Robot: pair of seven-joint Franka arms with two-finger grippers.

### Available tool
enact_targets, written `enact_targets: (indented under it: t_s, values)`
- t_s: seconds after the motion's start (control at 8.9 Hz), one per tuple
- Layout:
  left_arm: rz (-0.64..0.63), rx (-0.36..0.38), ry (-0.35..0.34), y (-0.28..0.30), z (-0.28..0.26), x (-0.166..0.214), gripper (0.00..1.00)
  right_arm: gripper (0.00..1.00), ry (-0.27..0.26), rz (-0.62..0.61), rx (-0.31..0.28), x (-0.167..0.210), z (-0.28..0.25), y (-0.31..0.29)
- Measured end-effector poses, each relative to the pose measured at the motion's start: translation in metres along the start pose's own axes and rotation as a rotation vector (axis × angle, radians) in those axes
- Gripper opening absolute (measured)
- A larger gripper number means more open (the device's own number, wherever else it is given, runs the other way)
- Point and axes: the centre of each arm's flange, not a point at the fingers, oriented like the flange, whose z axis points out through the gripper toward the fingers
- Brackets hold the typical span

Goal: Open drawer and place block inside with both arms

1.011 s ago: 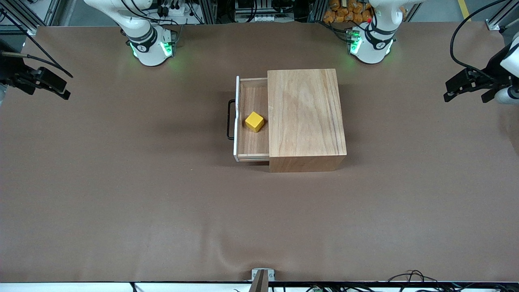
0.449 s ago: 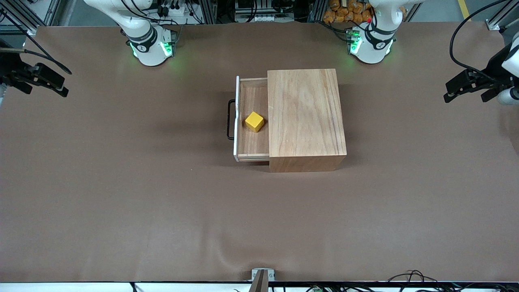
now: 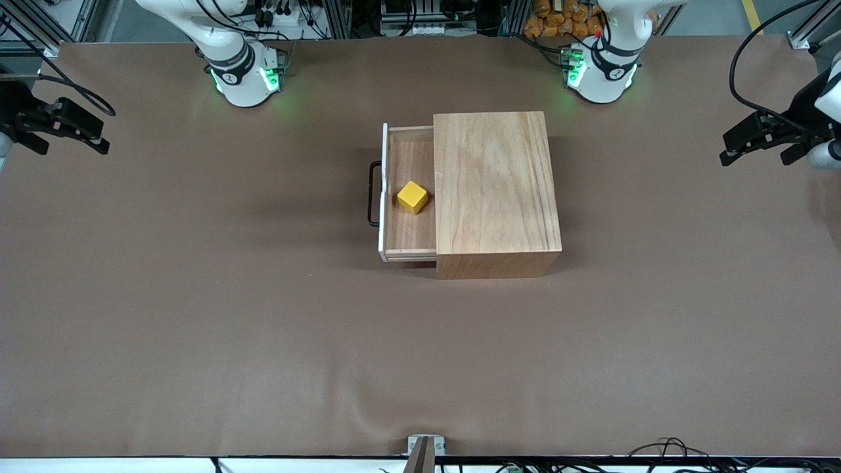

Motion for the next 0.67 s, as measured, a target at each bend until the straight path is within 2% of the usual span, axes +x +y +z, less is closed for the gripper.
enact_targets:
  t_s: [0.67]
  values:
    - [-0.009,0.000,0.000,-0.0047,0.0001,0.0004,1.00,1.00,-0.001,0.008,0.002,-0.0001,-0.0001,0.0073]
